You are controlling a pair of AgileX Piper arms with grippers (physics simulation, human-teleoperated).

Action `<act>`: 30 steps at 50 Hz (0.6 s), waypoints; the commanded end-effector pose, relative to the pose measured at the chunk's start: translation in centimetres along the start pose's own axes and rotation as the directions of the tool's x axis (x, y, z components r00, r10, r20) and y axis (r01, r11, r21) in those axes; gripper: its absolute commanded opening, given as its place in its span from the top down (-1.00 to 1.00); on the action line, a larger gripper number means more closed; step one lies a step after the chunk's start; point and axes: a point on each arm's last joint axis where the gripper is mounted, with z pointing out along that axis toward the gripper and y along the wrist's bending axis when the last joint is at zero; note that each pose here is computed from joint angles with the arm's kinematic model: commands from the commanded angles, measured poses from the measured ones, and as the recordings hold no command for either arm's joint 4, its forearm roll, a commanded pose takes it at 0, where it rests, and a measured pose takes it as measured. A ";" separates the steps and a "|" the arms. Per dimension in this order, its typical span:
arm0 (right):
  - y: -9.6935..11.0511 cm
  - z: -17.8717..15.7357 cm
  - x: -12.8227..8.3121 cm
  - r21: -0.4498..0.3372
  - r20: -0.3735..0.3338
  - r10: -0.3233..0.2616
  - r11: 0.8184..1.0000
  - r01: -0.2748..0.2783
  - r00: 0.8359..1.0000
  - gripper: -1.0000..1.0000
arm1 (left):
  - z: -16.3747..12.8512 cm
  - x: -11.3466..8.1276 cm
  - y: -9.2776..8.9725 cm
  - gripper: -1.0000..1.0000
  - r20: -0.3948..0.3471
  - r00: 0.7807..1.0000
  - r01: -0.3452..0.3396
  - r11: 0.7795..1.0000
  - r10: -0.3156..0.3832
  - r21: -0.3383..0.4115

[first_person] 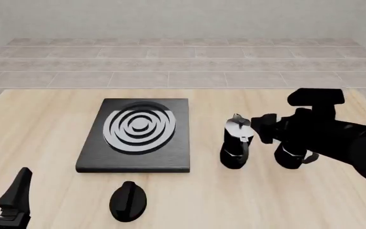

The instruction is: Put both moka pots on the stove.

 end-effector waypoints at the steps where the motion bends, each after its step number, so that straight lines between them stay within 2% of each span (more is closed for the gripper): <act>1: 0.0 1.2 0.7 -0.004 -0.012 0.011 1.000 -0.011 1.000 -1.00 | 0.0 0.0 0.0 -1.00 -0.001 1.000 0.001 1.000 -0.001 0.000; 30: 0.1 3.8 2.6 -0.010 -0.053 0.033 0.999 -0.034 0.998 -1.00 | 0.0 -0.1 0.0 -1.00 -0.001 1.000 0.004 1.000 -0.004 -0.001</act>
